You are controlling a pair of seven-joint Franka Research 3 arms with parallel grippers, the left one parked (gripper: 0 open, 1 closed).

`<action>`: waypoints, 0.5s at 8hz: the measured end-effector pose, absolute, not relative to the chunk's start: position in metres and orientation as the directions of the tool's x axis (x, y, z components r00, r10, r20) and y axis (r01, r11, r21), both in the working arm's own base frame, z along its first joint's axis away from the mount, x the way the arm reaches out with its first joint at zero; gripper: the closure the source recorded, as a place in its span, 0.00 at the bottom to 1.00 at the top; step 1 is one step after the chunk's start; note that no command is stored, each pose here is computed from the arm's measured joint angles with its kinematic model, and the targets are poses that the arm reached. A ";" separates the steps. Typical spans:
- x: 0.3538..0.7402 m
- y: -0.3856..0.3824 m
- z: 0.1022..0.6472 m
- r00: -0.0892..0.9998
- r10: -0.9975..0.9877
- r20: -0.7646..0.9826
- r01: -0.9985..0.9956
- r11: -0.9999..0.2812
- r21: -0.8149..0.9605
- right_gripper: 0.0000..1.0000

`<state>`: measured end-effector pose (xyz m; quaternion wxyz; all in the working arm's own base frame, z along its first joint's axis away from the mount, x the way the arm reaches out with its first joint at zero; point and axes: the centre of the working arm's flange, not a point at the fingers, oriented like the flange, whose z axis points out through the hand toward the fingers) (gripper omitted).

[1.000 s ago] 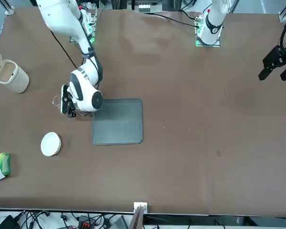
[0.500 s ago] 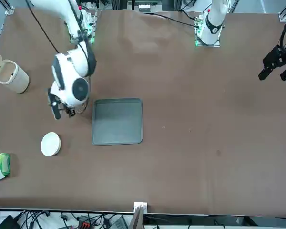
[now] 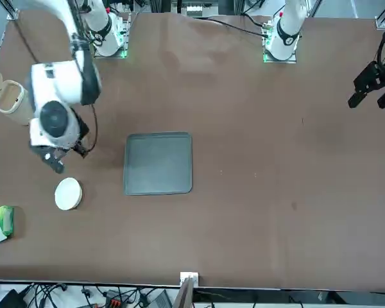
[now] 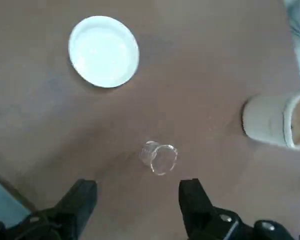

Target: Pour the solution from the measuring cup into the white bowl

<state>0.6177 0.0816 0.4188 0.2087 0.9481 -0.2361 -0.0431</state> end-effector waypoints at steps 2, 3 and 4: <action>0.635 0.041 0.465 0.961 -0.270 -0.066 -0.235 -0.915 0.327 0.00; 0.638 0.024 0.488 0.980 -0.176 -0.095 -0.141 -0.945 0.297 0.00; 0.637 0.011 0.512 0.989 -0.094 -0.112 -0.061 -0.962 0.266 0.00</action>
